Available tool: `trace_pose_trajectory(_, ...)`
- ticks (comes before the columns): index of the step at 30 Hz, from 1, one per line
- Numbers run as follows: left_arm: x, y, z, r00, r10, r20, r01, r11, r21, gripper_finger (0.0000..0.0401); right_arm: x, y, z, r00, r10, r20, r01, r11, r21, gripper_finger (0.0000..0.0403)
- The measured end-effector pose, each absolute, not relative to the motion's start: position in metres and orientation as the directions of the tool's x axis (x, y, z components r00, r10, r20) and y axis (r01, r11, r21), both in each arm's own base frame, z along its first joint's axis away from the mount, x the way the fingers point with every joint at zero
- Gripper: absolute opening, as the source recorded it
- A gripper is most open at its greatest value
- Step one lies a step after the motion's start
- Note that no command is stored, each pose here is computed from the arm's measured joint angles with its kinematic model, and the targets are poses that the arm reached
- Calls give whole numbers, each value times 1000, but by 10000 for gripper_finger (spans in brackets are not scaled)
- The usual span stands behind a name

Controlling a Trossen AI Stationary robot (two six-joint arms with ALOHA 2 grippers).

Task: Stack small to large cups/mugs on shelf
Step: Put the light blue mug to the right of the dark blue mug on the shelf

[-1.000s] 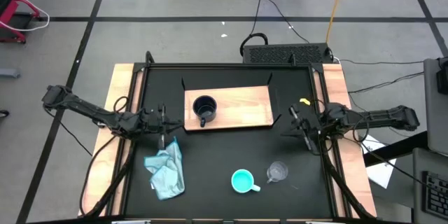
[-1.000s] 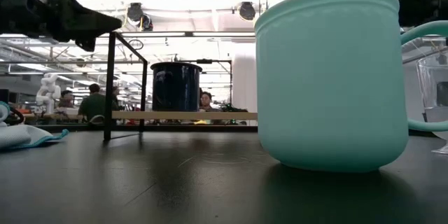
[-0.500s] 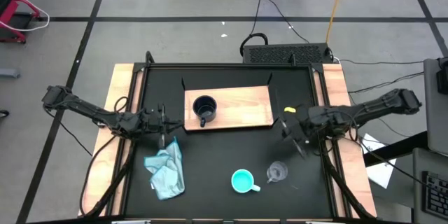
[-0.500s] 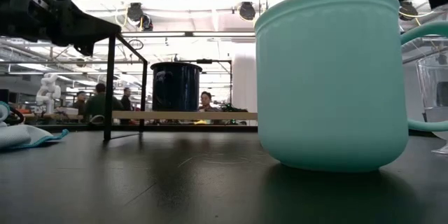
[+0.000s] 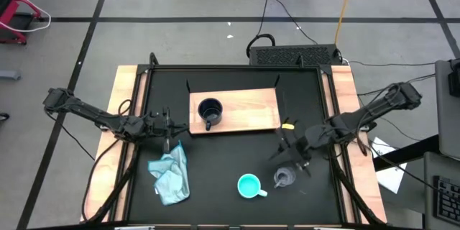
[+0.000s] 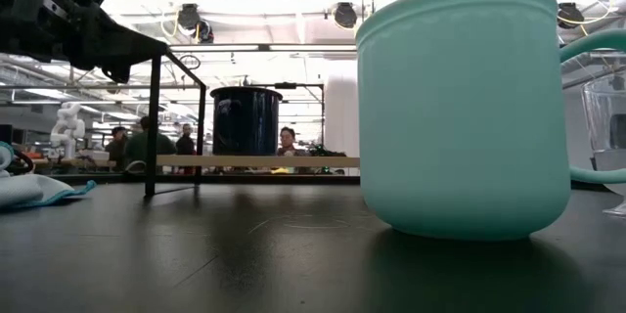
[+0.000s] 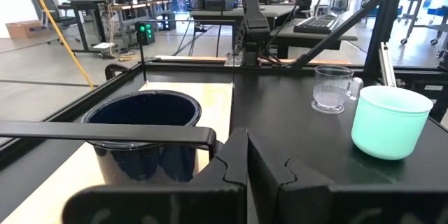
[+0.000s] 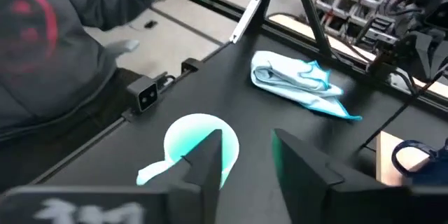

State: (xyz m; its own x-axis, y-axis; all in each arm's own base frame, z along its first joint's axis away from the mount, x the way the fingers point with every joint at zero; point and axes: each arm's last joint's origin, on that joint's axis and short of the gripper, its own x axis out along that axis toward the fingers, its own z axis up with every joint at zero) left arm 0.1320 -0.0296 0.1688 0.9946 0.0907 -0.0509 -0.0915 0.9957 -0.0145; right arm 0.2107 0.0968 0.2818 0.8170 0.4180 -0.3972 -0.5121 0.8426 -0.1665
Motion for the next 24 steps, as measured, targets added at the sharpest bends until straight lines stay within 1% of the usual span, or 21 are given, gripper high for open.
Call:
trace_pose_trajectory(3,132,-30,169,995,90,-51,-91,996,-16,5,219,103,286,813,382,-440,-485,862,-146,163)
trace_pose_trajectory(7,132,-30,169,995,90,-51,-91,996,-19,5,231,110,289,768,365,-527,-478,873,-93,184)
trace_pose_trajectory(10,132,-30,169,995,90,-51,-91,996,-19,6,240,113,289,736,346,-582,-465,883,-63,186)
trace_pose_trajectory(17,132,-30,169,995,89,-51,-90,996,-22,6,260,118,281,689,316,-652,-446,894,-38,179)
trace_pose_trajectory(24,132,-30,169,995,88,-53,-91,995,-38,6,275,126,264,644,352,-680,-490,872,-13,180)
